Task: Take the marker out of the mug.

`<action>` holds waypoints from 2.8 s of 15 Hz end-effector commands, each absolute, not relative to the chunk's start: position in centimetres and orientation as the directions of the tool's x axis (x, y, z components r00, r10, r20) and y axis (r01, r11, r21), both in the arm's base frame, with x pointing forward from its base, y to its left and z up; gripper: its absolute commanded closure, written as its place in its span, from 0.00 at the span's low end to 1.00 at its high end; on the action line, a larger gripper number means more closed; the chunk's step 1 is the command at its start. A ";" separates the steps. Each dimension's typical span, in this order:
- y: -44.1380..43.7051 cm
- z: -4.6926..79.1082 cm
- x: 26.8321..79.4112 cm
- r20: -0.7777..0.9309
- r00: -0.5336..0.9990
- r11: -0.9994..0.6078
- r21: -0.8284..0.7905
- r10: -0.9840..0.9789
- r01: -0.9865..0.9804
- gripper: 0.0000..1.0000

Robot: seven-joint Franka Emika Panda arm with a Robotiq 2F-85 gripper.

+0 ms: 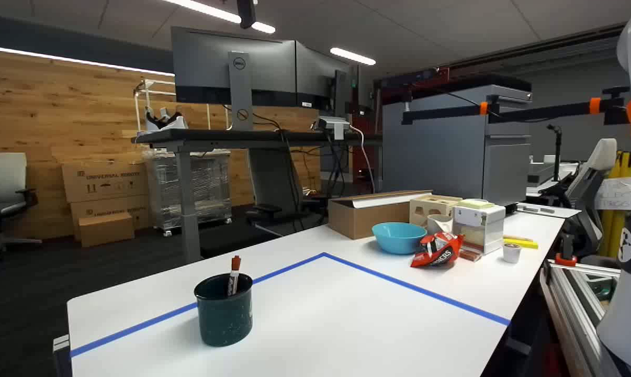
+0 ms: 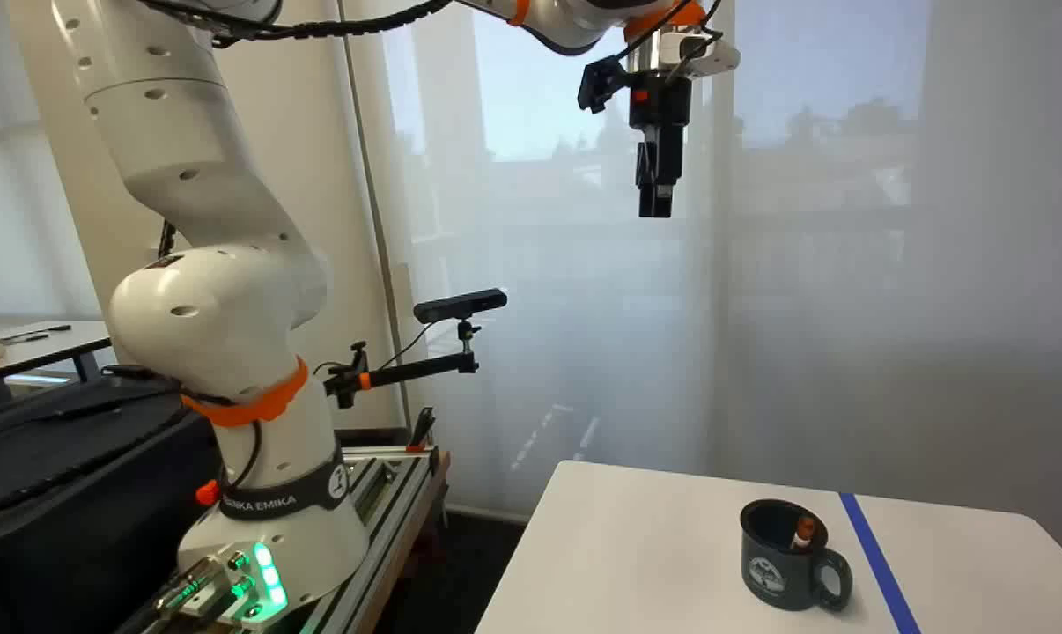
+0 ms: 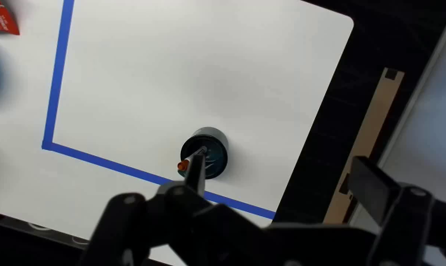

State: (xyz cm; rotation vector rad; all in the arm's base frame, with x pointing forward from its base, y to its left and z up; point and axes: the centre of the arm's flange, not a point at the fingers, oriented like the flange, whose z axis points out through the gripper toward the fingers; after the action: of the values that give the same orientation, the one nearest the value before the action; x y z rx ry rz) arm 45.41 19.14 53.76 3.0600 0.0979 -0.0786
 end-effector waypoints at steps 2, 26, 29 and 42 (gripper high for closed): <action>19.2 53.9 45.4 -0.051 0.997 -0.995 0.077 0.062 0.066 0.00; 15.0 45.9 52.5 0.230 0.800 -0.815 0.047 -0.553 -0.577 0.00; 13.3 44.1 53.7 0.239 0.744 -0.749 0.092 -0.624 -0.657 0.00; 8.3 35.3 57.3 0.039 0.707 -0.688 0.199 -0.706 -0.698 0.00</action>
State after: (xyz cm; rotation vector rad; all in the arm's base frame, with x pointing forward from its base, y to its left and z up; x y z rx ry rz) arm 55.83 8.56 35.80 2.6716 -1.1565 0.0610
